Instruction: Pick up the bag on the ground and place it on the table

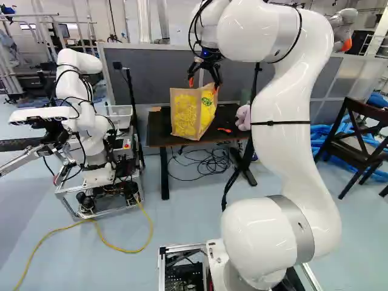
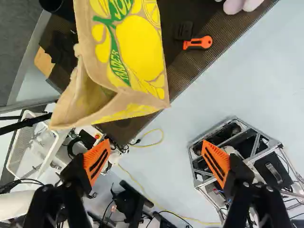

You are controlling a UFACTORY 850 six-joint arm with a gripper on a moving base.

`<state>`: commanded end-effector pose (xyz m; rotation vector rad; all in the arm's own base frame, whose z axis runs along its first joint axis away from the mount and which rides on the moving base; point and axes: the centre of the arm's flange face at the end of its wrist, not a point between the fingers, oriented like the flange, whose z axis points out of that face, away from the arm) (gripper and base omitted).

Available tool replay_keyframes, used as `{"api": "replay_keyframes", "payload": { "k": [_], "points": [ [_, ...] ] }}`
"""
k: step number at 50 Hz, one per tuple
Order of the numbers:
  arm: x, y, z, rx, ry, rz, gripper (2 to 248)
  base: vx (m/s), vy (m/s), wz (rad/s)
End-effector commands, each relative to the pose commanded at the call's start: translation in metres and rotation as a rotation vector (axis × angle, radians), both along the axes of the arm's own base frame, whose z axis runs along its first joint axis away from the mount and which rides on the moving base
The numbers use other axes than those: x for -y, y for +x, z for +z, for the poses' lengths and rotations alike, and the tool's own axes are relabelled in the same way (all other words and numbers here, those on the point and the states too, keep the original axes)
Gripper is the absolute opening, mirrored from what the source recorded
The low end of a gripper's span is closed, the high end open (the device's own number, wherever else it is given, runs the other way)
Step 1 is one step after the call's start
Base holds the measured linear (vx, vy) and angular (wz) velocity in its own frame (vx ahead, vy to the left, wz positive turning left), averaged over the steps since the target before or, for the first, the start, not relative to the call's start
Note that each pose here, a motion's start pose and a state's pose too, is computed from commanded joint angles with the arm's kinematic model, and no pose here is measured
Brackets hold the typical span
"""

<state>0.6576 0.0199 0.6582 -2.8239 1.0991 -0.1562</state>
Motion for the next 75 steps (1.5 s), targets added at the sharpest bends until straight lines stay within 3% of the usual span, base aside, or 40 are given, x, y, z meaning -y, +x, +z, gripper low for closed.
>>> {"api": "replay_keyframes", "payload": {
  "k": [33,75],
  "points": [
    [0.0000,0.0000,0.0000,0.000,0.000,0.000,247,-0.156,-0.004,0.002],
    [0.0002,-0.0009,-0.0018,0.008,-0.001,0.004,247,0.001,0.000,0.000]
  ]
}}
